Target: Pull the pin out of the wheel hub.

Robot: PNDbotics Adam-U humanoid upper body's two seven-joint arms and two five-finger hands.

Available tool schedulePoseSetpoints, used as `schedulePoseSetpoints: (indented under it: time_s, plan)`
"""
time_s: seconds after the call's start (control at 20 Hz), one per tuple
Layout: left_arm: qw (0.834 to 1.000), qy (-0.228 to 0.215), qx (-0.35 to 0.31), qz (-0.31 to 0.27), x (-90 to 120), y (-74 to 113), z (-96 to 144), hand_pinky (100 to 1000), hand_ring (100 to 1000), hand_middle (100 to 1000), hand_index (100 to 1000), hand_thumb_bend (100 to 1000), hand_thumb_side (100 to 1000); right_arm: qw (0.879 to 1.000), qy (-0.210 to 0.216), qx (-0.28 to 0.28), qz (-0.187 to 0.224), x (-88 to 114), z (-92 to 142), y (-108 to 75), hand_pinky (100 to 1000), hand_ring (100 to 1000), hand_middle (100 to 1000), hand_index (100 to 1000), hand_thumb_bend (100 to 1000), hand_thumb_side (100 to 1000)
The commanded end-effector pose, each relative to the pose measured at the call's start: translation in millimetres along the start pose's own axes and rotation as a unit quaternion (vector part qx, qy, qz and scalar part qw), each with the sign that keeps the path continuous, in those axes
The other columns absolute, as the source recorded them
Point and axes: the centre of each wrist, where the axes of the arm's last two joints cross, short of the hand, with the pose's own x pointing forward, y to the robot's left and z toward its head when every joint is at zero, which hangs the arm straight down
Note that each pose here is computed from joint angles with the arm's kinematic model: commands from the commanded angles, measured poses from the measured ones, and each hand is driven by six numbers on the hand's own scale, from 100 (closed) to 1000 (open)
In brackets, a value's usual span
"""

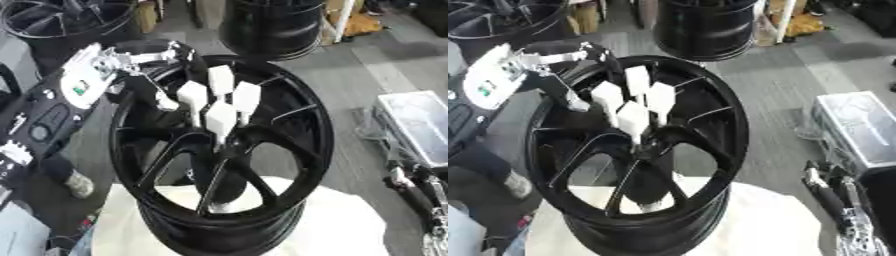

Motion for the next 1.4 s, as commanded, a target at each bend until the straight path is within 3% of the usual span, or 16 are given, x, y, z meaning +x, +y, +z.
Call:
schedulePoseSetpoints:
  time_s: [0.05,0.65,0.9,0.95,1.0,1.25,1.3,1.35,1.4]
  plan:
    - [0.968,-0.121,-0.173,-0.134,1.4,12.4,3.1,803,703,668,781,447,352,1.000,-0.011,0.000,0.007,6.2,-3.9,-4.1,622,570,646,680,100,490]
    - [0.969,-0.121,-0.180,-0.117,-3.3,0.3,1.3,757,570,517,637,261,280,1.000,-0.011,0.001,0.005,6.5,-4.4,-3.2,622,570,646,680,100,490]
    - [0.971,-0.122,-0.173,-0.109,-5.2,0.4,3.0,755,565,512,631,250,282,1.000,-0.011,0.001,0.005,6.4,-4.4,-3.0,622,570,646,680,100,490]
    - [0.973,-0.125,-0.162,-0.106,-5.3,3.4,4.2,748,544,478,591,166,274,1.000,-0.010,0.001,0.005,6.1,-4.1,-3.0,622,570,646,680,100,489]
    - [0.975,-0.130,-0.147,-0.101,-5.3,8.1,6.5,746,538,471,582,149,269,1.000,-0.010,0.000,0.005,5.8,-4.0,-3.0,622,570,646,680,100,489]
    - [0.982,-0.145,-0.083,-0.090,4.0,40.1,18.2,747,536,467,577,143,234,1.000,-0.008,-0.001,0.005,4.7,-3.3,-3.1,622,570,646,680,100,490]
    - [0.983,-0.147,-0.071,-0.088,6.5,46.8,21.2,748,538,468,579,100,460,1.000,-0.007,-0.001,0.005,4.5,-3.2,-3.2,622,570,646,680,100,493]
    - [0.983,-0.149,-0.059,-0.089,9.4,55.1,25.2,748,538,468,579,146,220,1.000,-0.007,-0.001,0.005,4.2,-2.9,-3.4,622,570,646,680,100,490]
    - [0.983,-0.150,-0.049,-0.089,12.2,61.9,28.9,748,538,468,579,146,220,1.000,-0.006,-0.001,0.005,4.1,-2.8,-3.5,622,570,646,680,100,490]
